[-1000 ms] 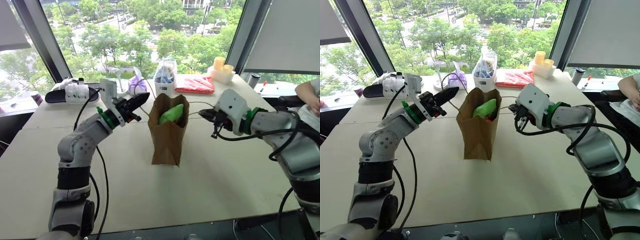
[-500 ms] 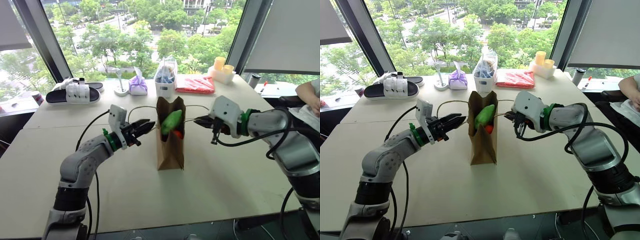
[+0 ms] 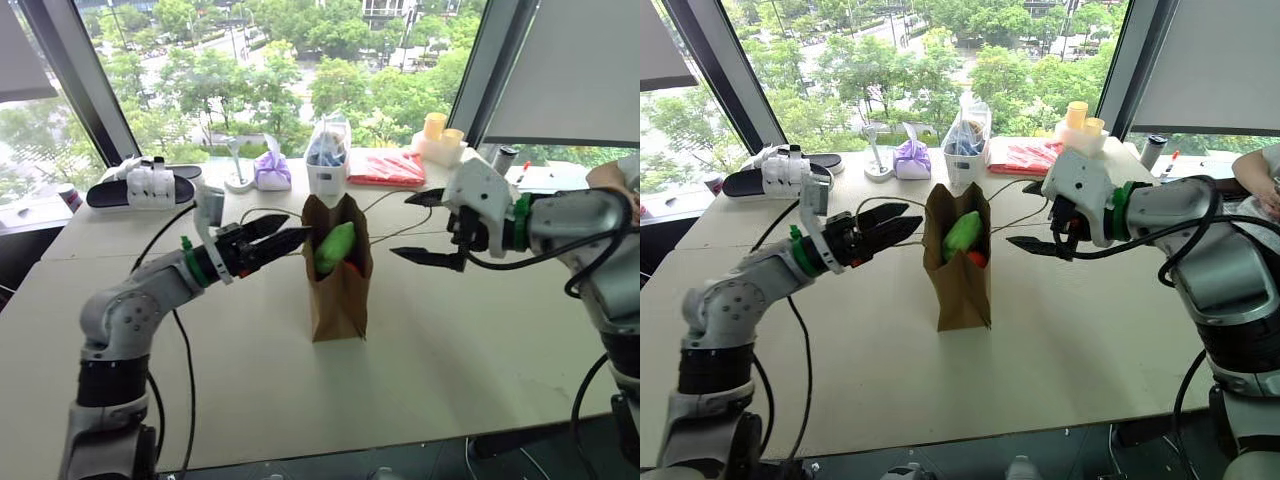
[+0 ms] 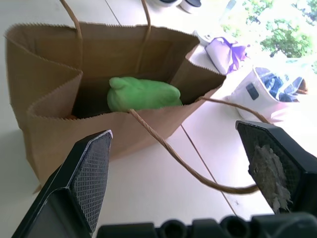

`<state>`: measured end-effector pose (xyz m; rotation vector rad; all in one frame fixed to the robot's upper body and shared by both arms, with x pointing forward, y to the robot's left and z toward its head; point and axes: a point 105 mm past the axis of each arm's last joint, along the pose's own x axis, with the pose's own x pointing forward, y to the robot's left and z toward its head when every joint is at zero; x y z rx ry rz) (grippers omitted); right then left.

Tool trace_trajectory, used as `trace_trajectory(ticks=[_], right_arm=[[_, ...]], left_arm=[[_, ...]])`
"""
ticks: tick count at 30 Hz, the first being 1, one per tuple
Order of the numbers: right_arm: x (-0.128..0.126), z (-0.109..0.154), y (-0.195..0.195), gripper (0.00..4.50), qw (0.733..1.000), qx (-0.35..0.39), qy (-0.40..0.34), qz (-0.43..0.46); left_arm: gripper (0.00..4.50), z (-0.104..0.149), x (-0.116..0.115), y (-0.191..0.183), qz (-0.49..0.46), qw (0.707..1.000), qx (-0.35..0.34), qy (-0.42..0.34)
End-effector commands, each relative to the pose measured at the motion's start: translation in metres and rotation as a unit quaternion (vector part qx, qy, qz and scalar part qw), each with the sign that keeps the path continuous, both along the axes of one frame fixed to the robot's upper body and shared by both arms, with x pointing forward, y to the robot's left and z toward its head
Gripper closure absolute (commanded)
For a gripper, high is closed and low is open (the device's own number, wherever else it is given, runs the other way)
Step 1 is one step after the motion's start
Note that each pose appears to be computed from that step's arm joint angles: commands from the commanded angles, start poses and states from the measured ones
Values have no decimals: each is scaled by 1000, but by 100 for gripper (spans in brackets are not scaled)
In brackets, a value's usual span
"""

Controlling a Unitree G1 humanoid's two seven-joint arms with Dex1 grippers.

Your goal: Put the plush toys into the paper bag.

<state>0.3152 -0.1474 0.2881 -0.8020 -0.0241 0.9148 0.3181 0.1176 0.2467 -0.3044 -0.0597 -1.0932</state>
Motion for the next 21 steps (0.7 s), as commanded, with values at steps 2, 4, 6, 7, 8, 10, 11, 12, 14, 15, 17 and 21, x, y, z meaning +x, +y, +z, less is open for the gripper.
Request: trace_trajectory(ticks=[2,4,6,7,8,10,11,12,14,15,17,21], right_arm=[[-11,29,-8,1,999,6,-36,2],[-12,33,-16,1,999,15,-33,-10],[-13,35,-22,1,999,24,-29,-21],[-14,36,-27,1,999,31,-23,-30],[-15,35,-33,1,998,41,-16,-40],[-18,34,-42,1,997,61,0,-54],[-18,31,-48,1,995,70,8,-66],[-18,27,-54,1,994,74,14,-79],[-18,11,-59,1,989,109,52,-89],[-17,0,-60,1,987,116,70,-91],[-12,-23,-59,1,982,130,97,-99],[6,-61,-53,127,975,155,125,-102]], left_arm=[[0,-7,-11,15,2,1000,30,-1],[0,-13,-10,21,17,999,42,4],[0,-19,-10,27,30,998,52,6],[0,-28,-8,32,47,996,81,3],[0,-36,-8,34,55,993,105,2],[0,-48,-10,34,54,989,135,-3],[0,-52,-14,29,43,989,140,-4],[0,-54,-18,23,32,990,139,-5],[0,-59,-23,12,15,989,146,-11],[0,-62,-23,7,13,989,150,-15],[0,-66,-22,1,12,988,155,-21],[0,-69,-18,-17,10,986,163,-36]])
